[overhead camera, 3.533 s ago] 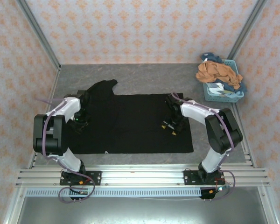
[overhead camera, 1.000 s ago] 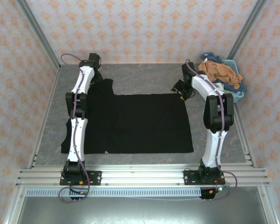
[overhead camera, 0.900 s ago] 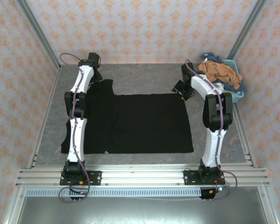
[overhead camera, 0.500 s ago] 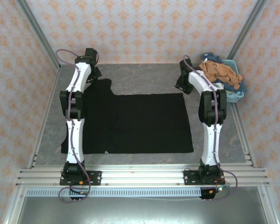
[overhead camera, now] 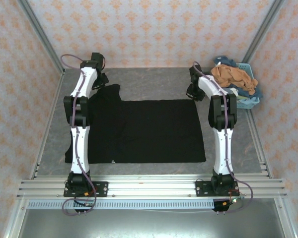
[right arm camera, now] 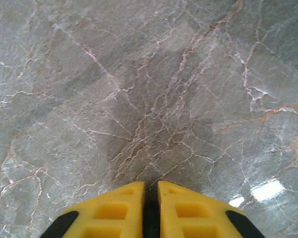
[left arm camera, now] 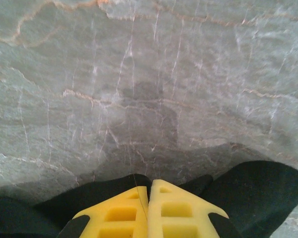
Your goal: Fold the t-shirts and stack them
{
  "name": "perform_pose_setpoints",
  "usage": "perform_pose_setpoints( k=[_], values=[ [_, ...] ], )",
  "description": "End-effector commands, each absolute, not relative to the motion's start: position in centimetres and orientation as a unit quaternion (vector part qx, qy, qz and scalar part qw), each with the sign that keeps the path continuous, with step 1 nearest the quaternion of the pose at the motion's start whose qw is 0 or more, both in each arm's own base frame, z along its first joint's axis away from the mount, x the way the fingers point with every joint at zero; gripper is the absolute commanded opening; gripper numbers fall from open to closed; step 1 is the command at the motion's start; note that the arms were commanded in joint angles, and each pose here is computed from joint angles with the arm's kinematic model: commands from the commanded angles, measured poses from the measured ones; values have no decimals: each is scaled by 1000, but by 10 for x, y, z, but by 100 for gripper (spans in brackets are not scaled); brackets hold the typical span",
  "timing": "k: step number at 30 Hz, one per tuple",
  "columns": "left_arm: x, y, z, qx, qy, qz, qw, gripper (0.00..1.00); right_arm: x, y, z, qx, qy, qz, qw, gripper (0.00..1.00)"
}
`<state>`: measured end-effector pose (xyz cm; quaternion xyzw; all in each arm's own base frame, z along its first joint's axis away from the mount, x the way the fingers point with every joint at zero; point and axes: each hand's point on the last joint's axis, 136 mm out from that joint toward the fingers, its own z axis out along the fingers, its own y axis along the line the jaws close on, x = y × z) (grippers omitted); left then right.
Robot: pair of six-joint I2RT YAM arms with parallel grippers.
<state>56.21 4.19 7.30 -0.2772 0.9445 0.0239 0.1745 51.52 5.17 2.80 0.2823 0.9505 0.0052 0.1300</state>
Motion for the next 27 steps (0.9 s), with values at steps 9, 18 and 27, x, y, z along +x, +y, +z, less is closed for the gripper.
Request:
perform_pose_setpoints(
  k=[9, 18, 27],
  values=[
    [532, 31, 134, -266, 944, -8, 195, 0, 507, 45, 65, 276, 949, 8, 155, 0],
    [474, 27, 157, -243, 952, -7, 184, 0, 476, 53, 83, 264, 951, 41, 159, 0],
    [386, 39, 175, -297, 933, 26, 202, 0, 413, 47, 90, 287, 945, 37, 150, 0]
  ],
)
